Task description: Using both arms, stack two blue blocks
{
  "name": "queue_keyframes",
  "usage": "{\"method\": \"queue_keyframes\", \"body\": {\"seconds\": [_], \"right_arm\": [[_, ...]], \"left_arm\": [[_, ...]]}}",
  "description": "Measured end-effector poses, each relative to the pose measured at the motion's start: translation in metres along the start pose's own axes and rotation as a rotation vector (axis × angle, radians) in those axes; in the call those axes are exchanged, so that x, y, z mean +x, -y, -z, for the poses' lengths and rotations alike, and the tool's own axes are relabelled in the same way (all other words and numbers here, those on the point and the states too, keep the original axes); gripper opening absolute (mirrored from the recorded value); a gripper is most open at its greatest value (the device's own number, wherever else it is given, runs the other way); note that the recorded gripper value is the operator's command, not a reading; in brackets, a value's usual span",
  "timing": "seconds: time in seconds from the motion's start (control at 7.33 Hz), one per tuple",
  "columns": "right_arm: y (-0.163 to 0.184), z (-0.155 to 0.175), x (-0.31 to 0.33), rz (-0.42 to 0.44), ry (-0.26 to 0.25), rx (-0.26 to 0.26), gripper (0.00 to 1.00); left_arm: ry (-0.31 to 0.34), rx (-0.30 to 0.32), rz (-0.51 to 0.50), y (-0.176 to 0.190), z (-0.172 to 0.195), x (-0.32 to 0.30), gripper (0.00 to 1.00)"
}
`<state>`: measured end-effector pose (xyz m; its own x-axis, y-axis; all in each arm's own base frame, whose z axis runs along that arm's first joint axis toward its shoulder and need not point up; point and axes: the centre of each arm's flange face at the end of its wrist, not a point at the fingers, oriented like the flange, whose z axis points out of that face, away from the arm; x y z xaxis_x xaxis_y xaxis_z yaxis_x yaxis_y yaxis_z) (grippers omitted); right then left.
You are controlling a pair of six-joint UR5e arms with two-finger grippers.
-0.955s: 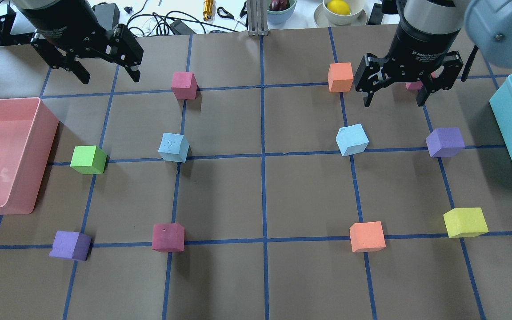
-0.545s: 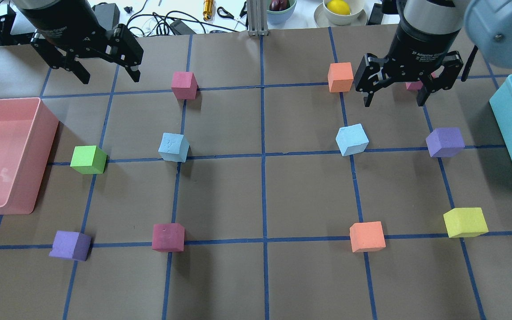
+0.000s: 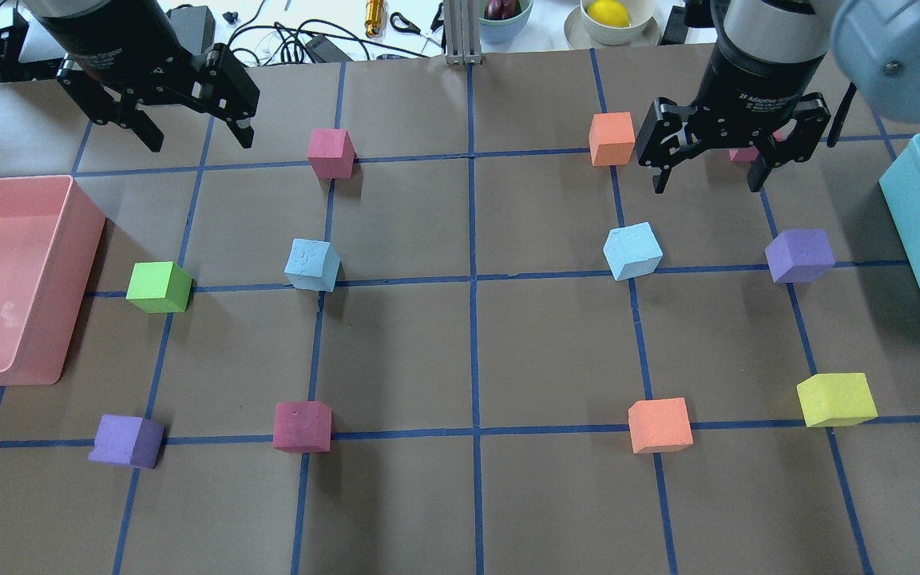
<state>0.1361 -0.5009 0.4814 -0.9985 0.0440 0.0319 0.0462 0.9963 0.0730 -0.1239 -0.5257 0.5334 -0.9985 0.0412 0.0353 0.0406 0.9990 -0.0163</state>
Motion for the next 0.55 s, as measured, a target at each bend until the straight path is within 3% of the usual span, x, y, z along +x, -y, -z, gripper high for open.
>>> {"method": "queue_keyframes", "body": {"seconds": [0.55], "right_arm": [[-0.001,-0.005,0.000,0.003,-0.002,-0.018,1.00]], "left_arm": [[0.002,-0.048,-0.009,0.003,-0.038,-0.003,1.00]]}}
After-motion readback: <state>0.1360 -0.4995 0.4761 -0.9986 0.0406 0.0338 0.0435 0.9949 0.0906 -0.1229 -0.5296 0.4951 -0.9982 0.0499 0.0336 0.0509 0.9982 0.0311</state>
